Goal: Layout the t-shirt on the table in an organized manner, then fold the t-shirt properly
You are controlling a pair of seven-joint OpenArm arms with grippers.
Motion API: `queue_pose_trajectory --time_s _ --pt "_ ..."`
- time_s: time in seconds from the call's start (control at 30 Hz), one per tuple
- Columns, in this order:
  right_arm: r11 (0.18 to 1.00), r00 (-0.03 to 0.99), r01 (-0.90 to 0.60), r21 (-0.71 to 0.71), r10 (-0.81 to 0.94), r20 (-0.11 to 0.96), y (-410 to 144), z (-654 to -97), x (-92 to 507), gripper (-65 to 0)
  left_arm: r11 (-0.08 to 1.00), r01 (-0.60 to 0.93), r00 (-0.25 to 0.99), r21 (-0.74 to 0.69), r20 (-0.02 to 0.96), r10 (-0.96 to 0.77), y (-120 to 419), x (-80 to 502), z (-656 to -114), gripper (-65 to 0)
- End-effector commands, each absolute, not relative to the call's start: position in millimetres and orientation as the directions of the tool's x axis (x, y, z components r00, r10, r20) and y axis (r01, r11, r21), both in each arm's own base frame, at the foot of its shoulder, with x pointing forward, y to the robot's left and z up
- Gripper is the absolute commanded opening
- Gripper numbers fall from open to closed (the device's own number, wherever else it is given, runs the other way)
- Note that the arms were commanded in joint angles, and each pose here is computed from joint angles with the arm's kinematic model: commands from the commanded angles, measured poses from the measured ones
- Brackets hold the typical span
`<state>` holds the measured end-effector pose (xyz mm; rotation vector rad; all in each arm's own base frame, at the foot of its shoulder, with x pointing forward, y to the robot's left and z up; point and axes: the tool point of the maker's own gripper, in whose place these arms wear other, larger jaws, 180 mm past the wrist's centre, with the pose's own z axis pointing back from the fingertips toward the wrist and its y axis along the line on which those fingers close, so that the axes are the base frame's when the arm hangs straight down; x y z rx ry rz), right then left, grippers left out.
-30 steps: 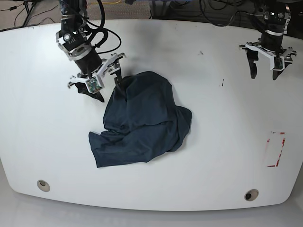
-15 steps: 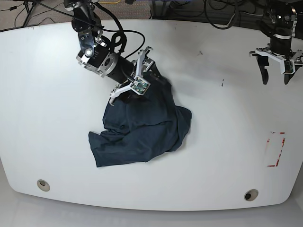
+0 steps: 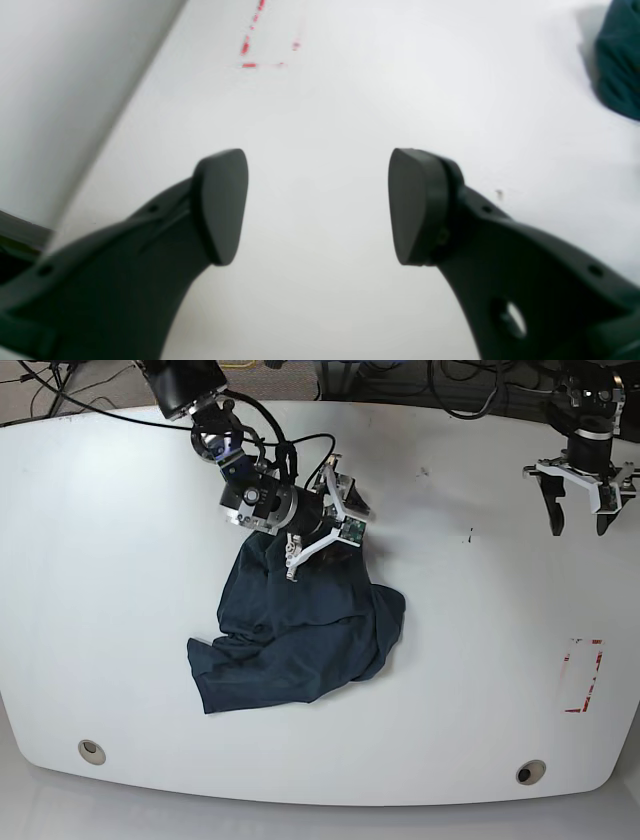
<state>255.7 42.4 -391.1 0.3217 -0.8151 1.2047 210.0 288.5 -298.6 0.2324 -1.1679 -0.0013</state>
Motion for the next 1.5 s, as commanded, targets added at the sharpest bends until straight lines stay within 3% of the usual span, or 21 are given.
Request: queue_pose_trajectory --time_s 0.0,0.5,0.6,0.83,0.97,1.17,1.37,1.47 --pt "0.374 0.110 -0.905 -0.204 0.668 0.736 42.5 -384.9 271.8 -26.5 0.971 -0.132 0.362 0.201 0.921 -0.142 294.2 211.1 -285.9 -23.2" --pt "0.389 0.182 -0.913 -0.122 0.658 0.730 35.6 -420.3 273.1 -28.5 0.970 -0.135 0.378 0.204 0.915 -0.139 296.6 205.6 -289.5 -23.3" --pt "0.391 0.187 -0.914 -0.107 0.640 0.746 37.7 -422.9 270.4 -36.1 0.970 -0.136 0.380 0.203 0.915 -0.138 296.4 204.9 -290.0 -23.3" --pt "0.394 0.205 -0.915 -0.086 0.639 0.741 35.7 -431.6 267.4 -65.0 0.971 -0.147 0.382 0.188 0.916 -0.120 293.8 202.7 -293.2 -23.3" --pt "0.407 0.200 -0.908 -0.101 0.631 0.749 36.2 -426.4 271.4 -64.0 0.972 -0.146 0.384 0.183 0.916 -0.114 292.2 202.3 -294.8 -23.3" --pt "0.501 0.182 -0.847 -0.177 0.587 0.789 32.2 -398.0 290.3 -65.0 0.973 -0.145 0.385 0.182 0.916 -0.114 291.7 202.4 -295.1 -23.3" --pt "0.577 0.106 -0.774 -0.261 0.524 0.845 20.4 -340.4 310.0 -65.0 0.976 -0.129 0.385 0.177 0.916 -0.115 288.5 202.9 -295.7 -23.2" --pt "0.612 0.054 -0.728 -0.309 0.501 0.864 10.7 -307.7 321.8 -65.0 0.987 -0.041 0.392 0.154 0.911 -0.126 269.7 204.5 -302.1 -23.3"
